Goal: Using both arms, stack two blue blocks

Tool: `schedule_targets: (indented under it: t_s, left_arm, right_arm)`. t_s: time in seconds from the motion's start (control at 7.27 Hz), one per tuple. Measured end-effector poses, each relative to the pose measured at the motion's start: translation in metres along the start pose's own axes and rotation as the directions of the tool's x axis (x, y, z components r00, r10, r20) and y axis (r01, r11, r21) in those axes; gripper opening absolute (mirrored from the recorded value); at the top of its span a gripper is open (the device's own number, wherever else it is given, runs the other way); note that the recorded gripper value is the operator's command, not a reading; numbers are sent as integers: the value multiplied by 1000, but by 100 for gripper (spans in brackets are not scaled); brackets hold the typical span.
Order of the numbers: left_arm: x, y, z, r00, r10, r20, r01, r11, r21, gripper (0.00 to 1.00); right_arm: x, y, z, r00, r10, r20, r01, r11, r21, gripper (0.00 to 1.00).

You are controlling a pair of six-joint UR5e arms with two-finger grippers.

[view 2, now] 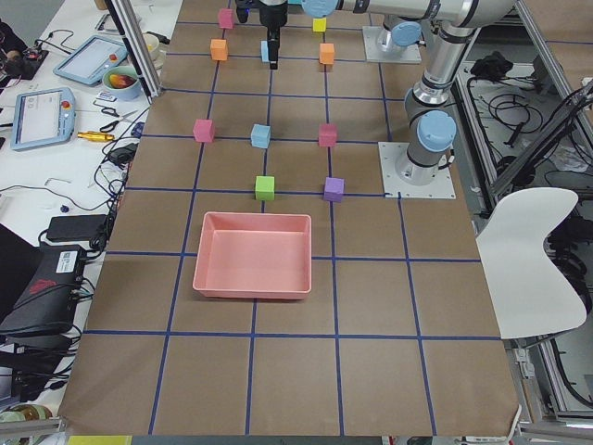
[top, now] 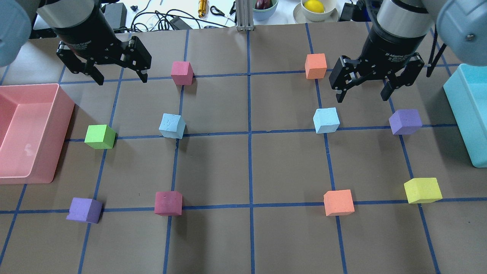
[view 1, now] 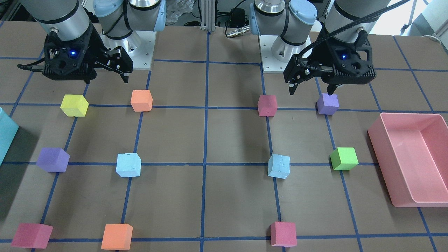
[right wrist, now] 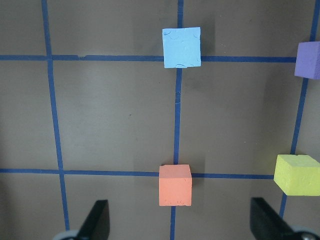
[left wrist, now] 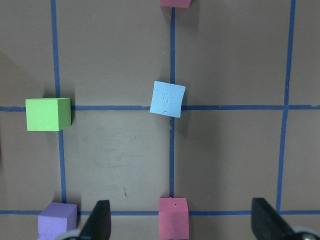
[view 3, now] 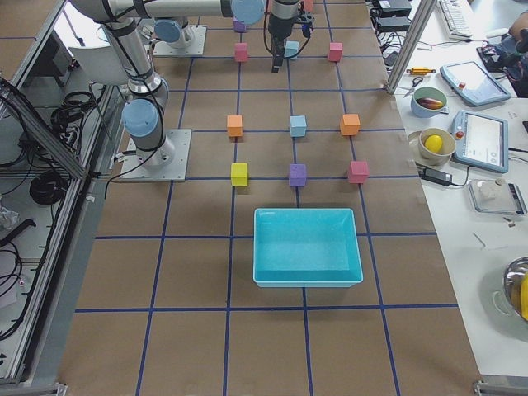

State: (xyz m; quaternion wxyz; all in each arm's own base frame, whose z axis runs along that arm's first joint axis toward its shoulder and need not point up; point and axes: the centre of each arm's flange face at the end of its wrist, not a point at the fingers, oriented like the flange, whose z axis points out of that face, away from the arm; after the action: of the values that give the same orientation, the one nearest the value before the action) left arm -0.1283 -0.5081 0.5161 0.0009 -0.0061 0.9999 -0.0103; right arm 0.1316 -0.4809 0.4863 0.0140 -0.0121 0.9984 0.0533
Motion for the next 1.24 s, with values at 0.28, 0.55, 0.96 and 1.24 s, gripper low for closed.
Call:
schedule_targets:
  t_s: [0.28, 0.55, 0.96, 1.24]
  left_arm:
    - [0, 1, 1, 1000, 1, 0, -1, 1000, -2, 100]
    - [0, 1, 1, 1000, 1, 0, -1, 1000, -2, 100]
    - [0, 2, 0, 1000, 1, 0, -1, 1000, 0, 100]
    - [0, 2, -1, 1000, -1, 0, 1, 1000, 1, 100]
  right_arm:
    - [0, -3, 4, 1000, -2, -1, 2, 1000, -9, 100]
    - [2, -22, 29, 1000, -6, 3, 6, 998, -61, 100]
    - [6, -65, 74, 1000, -10, 0, 10, 998, -65, 100]
    - [12, -109, 126, 1000, -12, -29, 12, 1000, 4, 100]
